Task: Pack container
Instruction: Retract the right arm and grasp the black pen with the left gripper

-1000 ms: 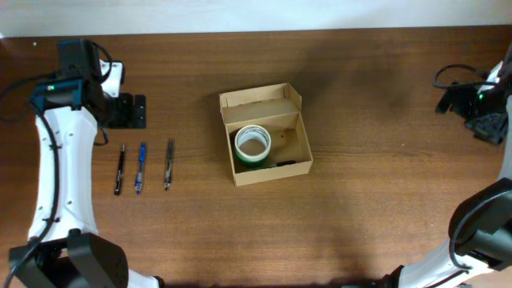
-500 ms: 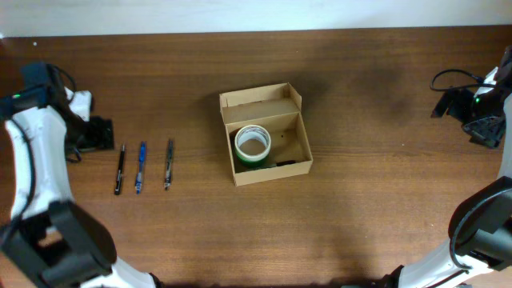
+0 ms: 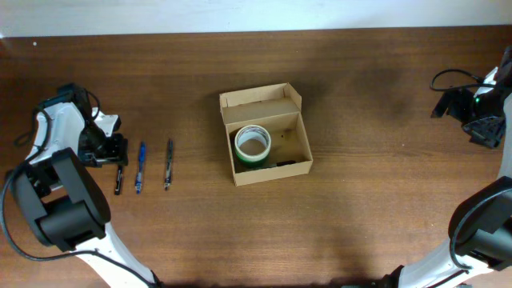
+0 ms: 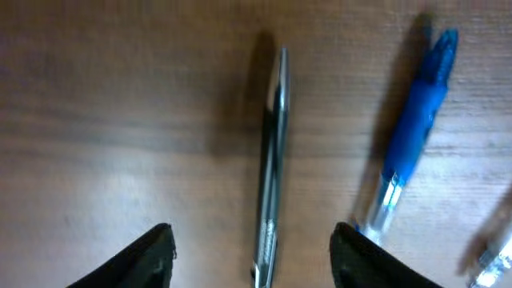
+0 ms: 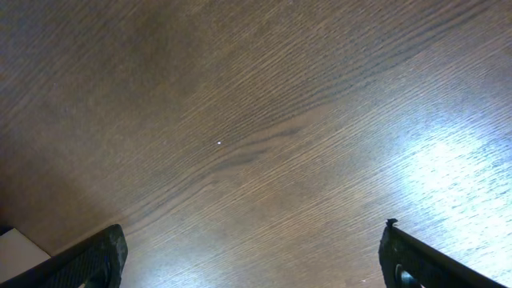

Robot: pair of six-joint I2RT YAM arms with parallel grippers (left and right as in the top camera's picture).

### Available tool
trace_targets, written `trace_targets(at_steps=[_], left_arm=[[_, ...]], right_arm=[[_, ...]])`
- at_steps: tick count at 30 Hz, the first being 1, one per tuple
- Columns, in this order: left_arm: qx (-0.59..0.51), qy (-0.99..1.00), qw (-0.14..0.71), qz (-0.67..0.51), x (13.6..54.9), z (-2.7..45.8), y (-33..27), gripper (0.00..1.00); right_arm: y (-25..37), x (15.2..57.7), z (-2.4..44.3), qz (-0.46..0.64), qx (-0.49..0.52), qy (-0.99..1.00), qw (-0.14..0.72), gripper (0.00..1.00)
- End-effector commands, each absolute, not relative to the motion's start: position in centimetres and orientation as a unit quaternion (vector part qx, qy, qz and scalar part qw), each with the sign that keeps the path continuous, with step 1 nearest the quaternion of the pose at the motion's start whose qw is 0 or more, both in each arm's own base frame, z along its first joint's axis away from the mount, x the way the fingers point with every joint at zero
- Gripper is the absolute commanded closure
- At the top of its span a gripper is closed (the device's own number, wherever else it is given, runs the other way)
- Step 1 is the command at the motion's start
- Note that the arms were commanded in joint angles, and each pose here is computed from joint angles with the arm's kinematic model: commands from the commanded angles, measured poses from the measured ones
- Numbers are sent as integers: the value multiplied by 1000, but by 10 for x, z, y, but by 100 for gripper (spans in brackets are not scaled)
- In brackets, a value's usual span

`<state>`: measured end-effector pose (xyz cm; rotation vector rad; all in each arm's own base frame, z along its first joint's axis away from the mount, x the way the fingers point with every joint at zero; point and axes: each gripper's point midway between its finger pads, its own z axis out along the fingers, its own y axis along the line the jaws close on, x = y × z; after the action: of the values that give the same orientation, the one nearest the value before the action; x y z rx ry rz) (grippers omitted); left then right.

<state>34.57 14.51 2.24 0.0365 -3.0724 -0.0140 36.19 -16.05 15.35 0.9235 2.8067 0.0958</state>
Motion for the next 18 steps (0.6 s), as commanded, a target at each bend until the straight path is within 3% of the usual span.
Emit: trace_targets(at_steps=[1, 11, 13, 18], left_arm=[[-8, -999, 45, 7, 345, 9, 144, 39], [-13, -999, 45, 4, 351, -1, 141, 38], [-16, -999, 46, 4, 351, -2, 139, 54], [-1, -998, 69, 12, 346, -18, 135, 53]], right_arm=[[-160, 362, 151, 37, 318, 943, 90, 1], [-160, 362, 151, 37, 318, 943, 90, 1], [-160, 362, 151, 37, 318, 943, 90, 1], [-160, 362, 151, 37, 318, 943, 90, 1]])
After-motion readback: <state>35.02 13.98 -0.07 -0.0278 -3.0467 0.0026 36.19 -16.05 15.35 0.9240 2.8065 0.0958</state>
